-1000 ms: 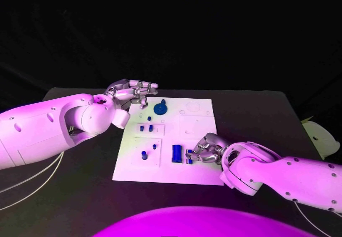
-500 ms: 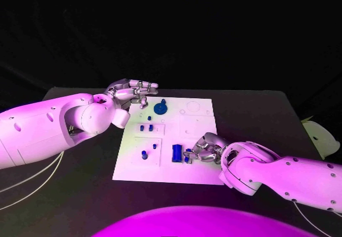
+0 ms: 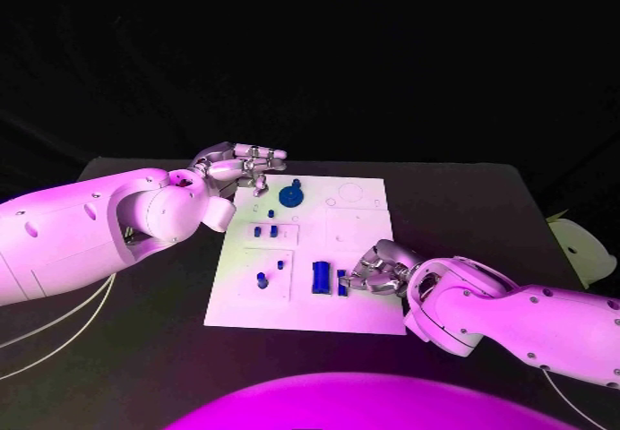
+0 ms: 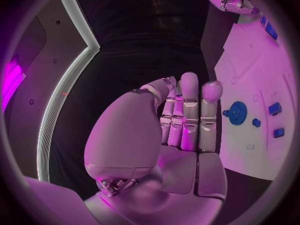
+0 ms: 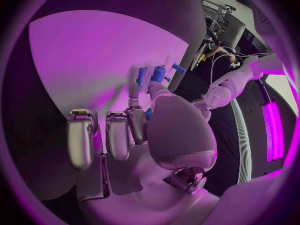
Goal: Assemble the parts on the task board
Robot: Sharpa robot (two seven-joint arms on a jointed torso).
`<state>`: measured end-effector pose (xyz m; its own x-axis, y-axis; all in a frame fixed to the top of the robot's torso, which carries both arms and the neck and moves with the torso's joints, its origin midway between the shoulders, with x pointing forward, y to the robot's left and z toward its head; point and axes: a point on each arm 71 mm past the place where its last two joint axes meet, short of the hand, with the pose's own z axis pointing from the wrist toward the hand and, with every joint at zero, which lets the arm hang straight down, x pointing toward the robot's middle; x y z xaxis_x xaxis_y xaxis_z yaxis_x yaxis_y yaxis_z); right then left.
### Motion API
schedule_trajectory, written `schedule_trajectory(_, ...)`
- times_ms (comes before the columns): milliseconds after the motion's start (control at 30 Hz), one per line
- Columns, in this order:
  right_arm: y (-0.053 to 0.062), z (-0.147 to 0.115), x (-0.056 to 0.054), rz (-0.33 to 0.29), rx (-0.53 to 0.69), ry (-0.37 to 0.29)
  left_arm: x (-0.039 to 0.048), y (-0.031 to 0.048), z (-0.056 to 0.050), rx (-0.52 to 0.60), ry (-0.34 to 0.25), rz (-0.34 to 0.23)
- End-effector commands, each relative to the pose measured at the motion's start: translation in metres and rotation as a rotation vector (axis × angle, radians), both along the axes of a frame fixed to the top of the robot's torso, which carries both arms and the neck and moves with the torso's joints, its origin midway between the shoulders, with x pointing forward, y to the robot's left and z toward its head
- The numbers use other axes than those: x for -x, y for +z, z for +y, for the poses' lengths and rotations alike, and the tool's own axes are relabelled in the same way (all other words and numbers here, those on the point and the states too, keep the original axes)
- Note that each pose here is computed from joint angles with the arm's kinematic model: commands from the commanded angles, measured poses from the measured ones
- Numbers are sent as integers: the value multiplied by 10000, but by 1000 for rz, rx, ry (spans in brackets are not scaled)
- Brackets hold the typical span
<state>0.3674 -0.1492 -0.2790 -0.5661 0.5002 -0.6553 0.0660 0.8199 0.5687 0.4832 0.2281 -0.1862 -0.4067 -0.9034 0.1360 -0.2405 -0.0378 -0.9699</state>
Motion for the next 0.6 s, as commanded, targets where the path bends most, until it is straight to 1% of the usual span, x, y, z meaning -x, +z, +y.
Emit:
schedule_trajectory(33, 8, 10, 10, -20, 18, 39, 8, 10, -26, 10, -19, -3)
schedule_trajectory(433, 13, 46, 26, -26, 22, 72, 8, 11, -27, 10, -20, -4)
schedule_trajectory(600, 12, 24, -1, -46, 15, 60, 8, 12, -31, 12, -21, -6)
